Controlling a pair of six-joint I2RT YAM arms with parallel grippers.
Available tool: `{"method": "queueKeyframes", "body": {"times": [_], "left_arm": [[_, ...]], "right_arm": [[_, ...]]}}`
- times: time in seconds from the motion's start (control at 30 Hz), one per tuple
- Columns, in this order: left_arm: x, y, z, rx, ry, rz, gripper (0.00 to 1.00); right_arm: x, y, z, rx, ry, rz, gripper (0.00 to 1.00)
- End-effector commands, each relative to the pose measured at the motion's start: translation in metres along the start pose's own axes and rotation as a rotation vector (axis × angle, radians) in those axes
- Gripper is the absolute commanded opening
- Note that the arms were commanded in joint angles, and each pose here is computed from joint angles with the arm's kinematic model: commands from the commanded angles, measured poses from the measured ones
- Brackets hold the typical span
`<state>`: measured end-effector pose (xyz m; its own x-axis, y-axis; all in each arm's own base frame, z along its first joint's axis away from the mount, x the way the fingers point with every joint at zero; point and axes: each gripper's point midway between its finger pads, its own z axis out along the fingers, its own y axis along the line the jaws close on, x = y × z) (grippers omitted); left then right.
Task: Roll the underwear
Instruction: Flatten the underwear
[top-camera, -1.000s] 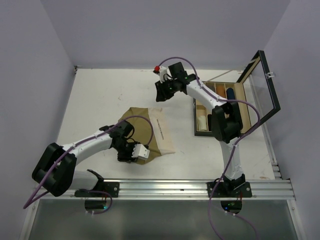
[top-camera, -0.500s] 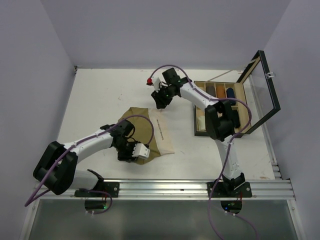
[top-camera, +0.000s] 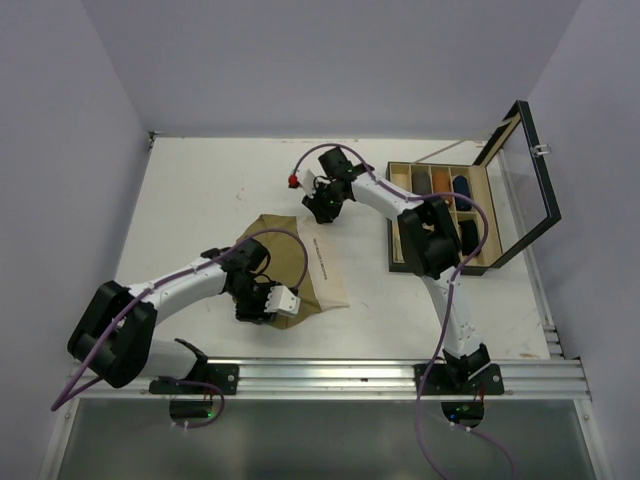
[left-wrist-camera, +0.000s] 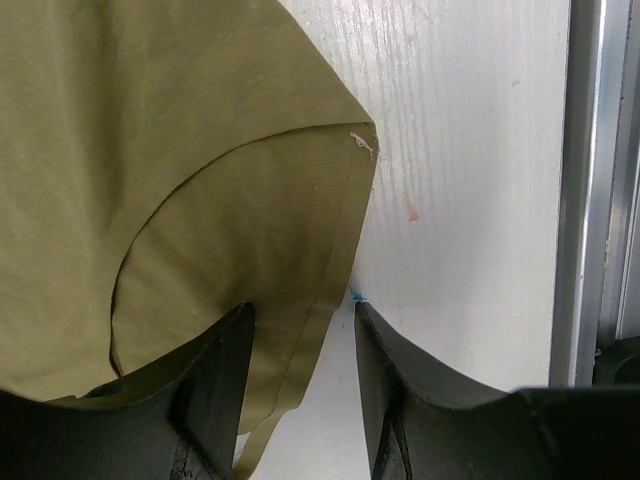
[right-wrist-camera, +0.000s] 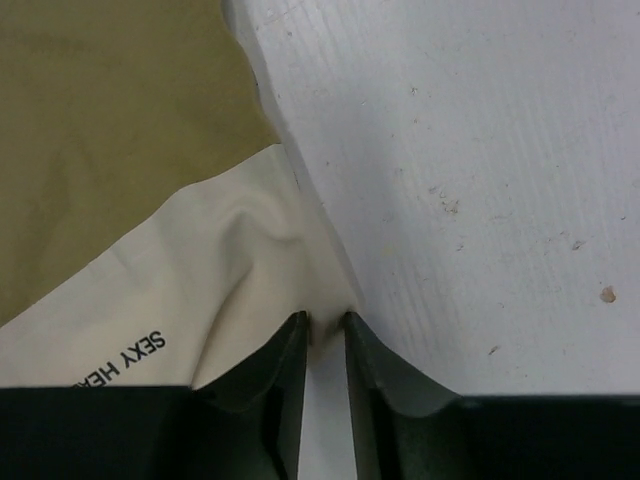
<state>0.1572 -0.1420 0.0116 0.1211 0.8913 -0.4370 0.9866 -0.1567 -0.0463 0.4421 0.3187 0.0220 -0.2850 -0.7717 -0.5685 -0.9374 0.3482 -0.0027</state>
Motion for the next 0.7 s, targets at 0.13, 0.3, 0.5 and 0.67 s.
{"method": "queueKeyframes", "body": {"times": [0.13, 0.3, 0.5, 0.67], "left_arm": [[0.014, 0.001, 0.003, 0.01, 0.046, -0.004, 0.49], [0.019, -0.001, 0.003, 0.022, 0.053, 0.0, 0.49], [0.027, -0.002, 0.005, 0.03, 0.075, 0.01, 0.48], [0.032, -0.001, 0.005, 0.02, 0.094, 0.016, 0.47]], "right_arm": [[-0.017, -0.017, -0.004, 0.073, -0.037, -0.078, 0.08], [-0.031, -0.017, -0.014, 0.034, -0.088, -0.061, 0.05], [-0.039, -0.029, -0.017, -0.097, -0.139, 0.082, 0.0], [-0.028, -0.033, -0.016, -0.182, -0.148, 0.155, 0.0]]}}
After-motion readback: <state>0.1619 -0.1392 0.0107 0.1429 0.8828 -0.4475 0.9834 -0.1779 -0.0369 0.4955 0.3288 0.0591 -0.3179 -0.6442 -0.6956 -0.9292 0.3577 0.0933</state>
